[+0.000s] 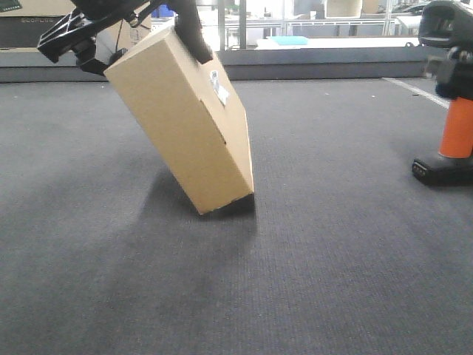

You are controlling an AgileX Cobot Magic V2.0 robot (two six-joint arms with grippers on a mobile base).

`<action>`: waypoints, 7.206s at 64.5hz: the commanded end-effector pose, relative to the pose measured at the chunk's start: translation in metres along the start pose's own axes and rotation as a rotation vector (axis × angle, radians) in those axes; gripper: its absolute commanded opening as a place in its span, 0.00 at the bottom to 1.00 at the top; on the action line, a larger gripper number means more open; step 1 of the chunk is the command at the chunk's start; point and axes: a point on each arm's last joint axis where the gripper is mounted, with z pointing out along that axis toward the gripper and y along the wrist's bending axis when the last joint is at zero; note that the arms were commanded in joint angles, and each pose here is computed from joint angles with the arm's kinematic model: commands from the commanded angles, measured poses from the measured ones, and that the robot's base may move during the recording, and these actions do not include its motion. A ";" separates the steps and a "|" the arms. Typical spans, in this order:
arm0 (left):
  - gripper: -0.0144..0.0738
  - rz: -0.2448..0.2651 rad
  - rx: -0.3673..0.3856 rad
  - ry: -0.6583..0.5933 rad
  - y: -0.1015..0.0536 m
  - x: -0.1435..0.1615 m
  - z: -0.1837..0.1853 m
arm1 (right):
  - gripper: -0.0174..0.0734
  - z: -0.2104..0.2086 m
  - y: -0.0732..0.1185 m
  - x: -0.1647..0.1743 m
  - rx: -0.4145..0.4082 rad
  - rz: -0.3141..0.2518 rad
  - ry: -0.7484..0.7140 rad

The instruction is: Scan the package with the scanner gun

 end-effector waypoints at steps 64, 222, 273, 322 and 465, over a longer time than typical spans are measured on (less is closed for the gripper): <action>0.04 0.180 -0.106 0.041 0.009 0.001 -0.006 | 0.11 -0.112 0.009 -0.056 -0.018 -0.089 0.084; 0.86 0.195 -0.411 0.097 0.174 0.007 -0.114 | 0.01 -0.179 0.014 -0.090 -0.068 -0.097 -0.115; 0.64 0.160 -0.444 -0.219 0.114 -0.002 -0.225 | 0.01 -0.179 0.014 -0.090 -0.068 -0.097 -0.115; 0.04 0.221 -0.379 -0.772 0.101 0.128 -0.248 | 0.01 -0.179 0.014 -0.090 -0.068 -0.097 -0.115; 0.04 0.307 -0.324 -1.118 0.094 0.224 -0.263 | 0.01 -0.213 0.005 -0.048 -0.111 -0.219 -0.197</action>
